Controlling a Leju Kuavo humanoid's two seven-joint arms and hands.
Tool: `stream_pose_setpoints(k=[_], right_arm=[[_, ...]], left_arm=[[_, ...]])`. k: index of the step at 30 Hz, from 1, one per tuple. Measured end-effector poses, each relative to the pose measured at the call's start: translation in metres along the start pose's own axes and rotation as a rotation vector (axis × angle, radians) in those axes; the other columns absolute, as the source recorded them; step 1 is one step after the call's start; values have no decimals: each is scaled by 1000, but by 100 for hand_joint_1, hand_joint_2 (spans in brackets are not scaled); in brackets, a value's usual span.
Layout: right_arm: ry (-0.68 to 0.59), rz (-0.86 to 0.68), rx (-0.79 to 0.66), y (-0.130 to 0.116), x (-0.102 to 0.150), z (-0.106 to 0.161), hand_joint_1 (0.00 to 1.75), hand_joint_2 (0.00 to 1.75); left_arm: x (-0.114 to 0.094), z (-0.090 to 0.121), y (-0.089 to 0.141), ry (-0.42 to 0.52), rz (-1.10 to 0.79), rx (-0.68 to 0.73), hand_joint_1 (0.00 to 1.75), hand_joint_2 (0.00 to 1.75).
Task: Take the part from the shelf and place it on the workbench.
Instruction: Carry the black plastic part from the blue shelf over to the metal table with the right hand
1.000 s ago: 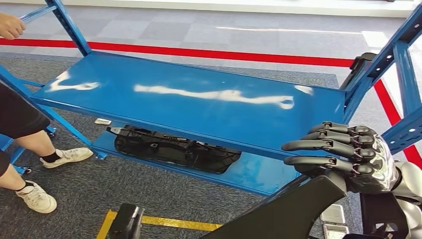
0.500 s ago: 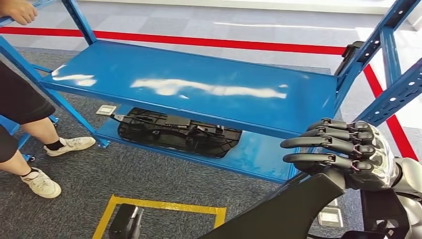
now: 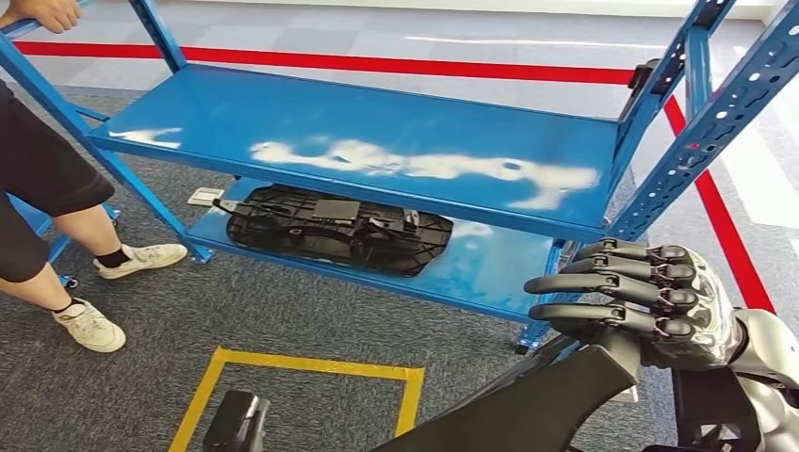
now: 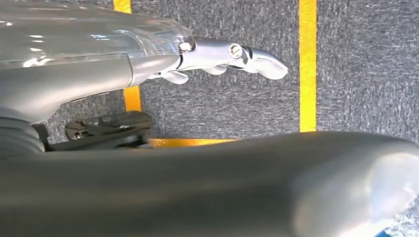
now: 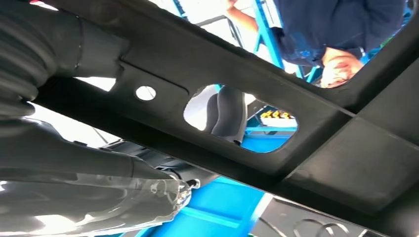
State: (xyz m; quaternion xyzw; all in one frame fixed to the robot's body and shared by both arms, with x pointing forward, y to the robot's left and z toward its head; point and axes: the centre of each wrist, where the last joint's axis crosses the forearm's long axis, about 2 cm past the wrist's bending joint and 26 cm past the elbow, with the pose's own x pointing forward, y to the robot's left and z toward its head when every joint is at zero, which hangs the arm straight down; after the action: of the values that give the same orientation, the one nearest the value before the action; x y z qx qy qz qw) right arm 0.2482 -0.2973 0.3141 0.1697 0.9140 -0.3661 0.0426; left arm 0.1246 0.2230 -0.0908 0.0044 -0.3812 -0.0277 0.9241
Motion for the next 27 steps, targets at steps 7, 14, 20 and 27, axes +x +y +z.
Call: stream_pose_setpoints(k=[7,14,20,27], right_arm=[[7,-5,-3,2,1,1,175,175],[14,-14,-2,5,2,3,175,175],[14,-12,-3,5,3,3,175,175],[22,-19,-3,7,8,6,175,175]], left_arm=[[-3,1,1,4,3,5,0,0],[-6,3,1,6,4,5,0,0],[-9,5,1,8,2,7,0,0],[-14,8,1,7,-2,8,0,0]])
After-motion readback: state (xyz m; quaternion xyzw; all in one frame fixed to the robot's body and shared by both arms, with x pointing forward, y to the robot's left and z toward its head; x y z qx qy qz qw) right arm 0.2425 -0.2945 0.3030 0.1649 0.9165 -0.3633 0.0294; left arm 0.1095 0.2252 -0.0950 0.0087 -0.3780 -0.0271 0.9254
